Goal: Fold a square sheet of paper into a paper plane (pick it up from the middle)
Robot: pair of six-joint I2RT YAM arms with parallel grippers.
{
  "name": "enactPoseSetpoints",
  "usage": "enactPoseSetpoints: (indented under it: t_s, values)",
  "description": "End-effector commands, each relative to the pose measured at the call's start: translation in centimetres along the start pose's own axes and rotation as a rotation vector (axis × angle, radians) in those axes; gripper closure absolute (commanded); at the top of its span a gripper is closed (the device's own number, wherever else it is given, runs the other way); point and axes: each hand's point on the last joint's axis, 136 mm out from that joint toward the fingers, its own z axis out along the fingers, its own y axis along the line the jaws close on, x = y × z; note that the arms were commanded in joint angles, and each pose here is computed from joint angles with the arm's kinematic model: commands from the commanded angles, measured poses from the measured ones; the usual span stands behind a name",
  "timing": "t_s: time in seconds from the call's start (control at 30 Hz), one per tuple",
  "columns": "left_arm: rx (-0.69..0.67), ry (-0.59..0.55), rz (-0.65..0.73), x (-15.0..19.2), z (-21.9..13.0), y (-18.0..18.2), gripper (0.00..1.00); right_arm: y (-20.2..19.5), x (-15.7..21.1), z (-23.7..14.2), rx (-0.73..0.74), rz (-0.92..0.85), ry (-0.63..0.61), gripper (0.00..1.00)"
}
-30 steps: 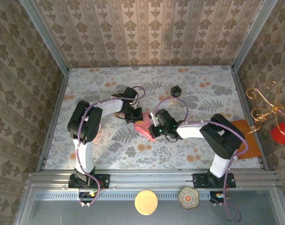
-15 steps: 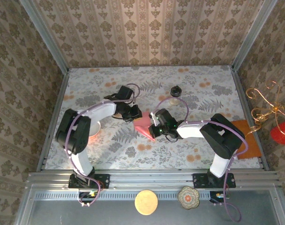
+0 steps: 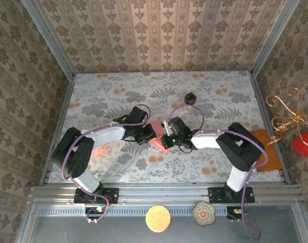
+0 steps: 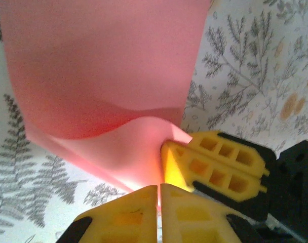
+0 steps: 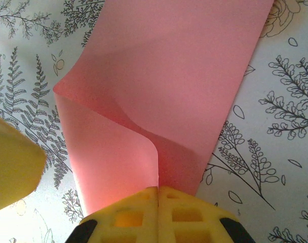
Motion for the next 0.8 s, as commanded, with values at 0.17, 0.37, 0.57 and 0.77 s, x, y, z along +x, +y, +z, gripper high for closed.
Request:
enactPoseSetpoints:
  t_s: [0.17,0.37,0.57,0.77]
  values:
    - [-0.007,-0.010,-0.053,-0.3,1.3,-0.1,0.90,-1.2,2.6,0.5,0.040,0.039,0.104,1.00]
    - [-0.038,-0.007,-0.076,0.2,1.5,1.1,0.90,-1.4,2.7,0.6,0.044,0.039,0.110,1.00]
    - [-0.060,-0.020,-0.089,0.1,1.6,1.9,0.90,-1.5,2.8,0.6,0.047,0.040,0.115,1.00]
    - [-0.080,-0.026,-0.095,0.2,1.9,2.7,0.90,-1.5,2.8,0.6,0.047,0.041,0.115,1.00]
